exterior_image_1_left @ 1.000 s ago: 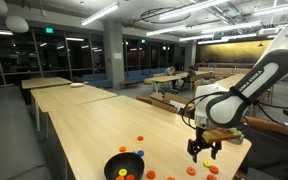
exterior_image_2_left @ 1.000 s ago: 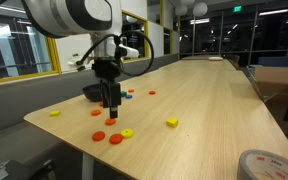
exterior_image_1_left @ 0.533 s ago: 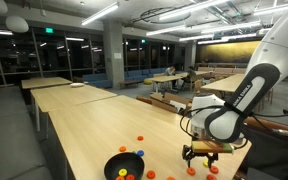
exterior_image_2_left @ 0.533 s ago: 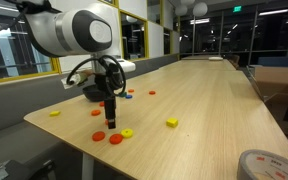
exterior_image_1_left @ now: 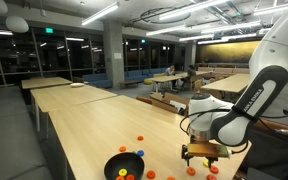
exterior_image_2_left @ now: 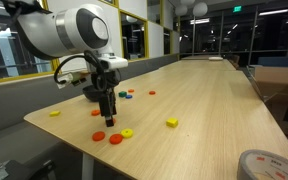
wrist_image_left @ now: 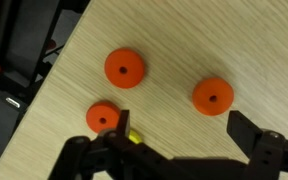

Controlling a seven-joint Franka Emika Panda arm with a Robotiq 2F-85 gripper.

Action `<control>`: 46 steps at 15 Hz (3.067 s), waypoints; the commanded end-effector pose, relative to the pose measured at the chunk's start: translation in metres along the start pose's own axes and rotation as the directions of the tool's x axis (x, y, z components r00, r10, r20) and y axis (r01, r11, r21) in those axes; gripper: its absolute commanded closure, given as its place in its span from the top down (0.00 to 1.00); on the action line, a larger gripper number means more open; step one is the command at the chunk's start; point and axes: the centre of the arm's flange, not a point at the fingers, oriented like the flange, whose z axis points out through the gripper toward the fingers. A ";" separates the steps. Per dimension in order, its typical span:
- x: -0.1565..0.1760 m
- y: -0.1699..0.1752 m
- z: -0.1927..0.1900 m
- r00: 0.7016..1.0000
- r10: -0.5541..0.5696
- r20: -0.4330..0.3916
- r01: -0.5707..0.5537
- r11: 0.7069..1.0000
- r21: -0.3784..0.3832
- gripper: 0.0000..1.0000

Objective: Put the round yellow, orange, blue blocks and another orange block in the black bowl respectively

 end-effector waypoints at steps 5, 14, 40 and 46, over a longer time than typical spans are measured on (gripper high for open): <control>-0.012 0.029 -0.013 0.998 -0.002 -0.062 0.001 1.000 -0.020 1.00; 0.016 0.065 -0.009 0.956 -0.236 -0.171 0.244 0.969 0.026 1.00; 0.052 0.084 -0.050 0.888 -0.394 0.238 0.371 0.918 0.138 1.00; 0.041 0.088 -0.067 0.820 -0.475 0.320 0.470 0.877 0.099 1.00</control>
